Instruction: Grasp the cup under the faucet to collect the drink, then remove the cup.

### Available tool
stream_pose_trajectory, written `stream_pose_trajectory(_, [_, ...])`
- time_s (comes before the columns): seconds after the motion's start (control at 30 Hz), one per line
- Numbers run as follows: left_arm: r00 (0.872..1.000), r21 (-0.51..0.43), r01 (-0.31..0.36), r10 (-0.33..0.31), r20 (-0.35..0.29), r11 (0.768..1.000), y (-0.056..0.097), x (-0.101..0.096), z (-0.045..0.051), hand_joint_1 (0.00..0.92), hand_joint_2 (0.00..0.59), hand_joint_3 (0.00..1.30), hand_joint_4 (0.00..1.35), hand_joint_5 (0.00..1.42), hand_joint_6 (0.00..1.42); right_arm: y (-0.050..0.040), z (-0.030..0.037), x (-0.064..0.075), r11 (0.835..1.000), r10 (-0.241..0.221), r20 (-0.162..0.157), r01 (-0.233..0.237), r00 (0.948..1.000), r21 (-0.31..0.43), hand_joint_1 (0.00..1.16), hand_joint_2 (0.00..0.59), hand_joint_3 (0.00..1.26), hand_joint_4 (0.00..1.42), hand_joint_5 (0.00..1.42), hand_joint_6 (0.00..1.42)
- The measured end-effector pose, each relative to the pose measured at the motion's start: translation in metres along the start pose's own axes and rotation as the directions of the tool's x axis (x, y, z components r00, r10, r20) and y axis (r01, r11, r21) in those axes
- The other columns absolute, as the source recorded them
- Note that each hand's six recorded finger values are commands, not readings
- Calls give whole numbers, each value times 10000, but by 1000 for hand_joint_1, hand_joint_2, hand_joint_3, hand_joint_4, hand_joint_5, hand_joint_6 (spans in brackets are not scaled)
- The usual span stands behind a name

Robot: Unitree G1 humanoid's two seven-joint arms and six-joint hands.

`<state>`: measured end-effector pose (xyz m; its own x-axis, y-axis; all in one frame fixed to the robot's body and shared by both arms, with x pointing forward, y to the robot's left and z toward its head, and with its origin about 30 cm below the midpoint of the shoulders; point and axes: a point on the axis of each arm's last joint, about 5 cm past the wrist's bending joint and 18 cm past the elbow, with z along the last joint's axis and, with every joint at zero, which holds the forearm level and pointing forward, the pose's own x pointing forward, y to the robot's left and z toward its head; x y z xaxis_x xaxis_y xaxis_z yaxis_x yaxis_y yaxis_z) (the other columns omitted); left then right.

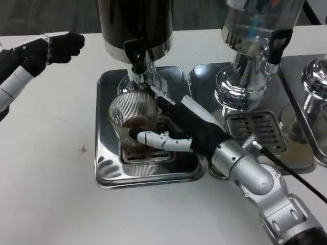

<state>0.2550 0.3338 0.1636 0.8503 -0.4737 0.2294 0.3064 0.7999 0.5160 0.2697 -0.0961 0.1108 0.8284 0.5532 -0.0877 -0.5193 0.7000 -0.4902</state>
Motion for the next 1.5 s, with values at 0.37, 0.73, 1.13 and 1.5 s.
stream_pose_trajectory(0.37, [9999, 4, -97, 97, -117, 10000, 1, -28, -8, 0, 112, 311, 234, 201, 199, 59, 18, -14, 9992, -205, -81, 202, 9998, -352, 533, 215, 0, 0, 0, 42])
stream_pose_trajectory(0.73, [9990, -24, 42, -43, -444, 10000, -38, -84, -45, 0, 119, 322, 251, 202, 199, 115, 36, -5, 9971, -397, -153, 386, 9991, -661, 539, 218, 0, 0, 0, 61])
stream_pose_trajectory(1.13, [9976, -57, 154, -158, -681, 9999, -66, -130, -72, 0, 120, 326, 251, 212, 202, 196, 41, 3, 9931, -640, -424, 594, 9971, -1006, 546, 221, 0, 0, 36, 116])
stream_pose_trajectory(1.5, [9964, -114, 100, -109, -838, 9999, -88, -173, -93, 0, 118, 327, 258, 213, 217, 304, 69, -5, 9889, -1042, -475, 985, 9934, -1112, 547, 221, 0, 43, 160, 203])
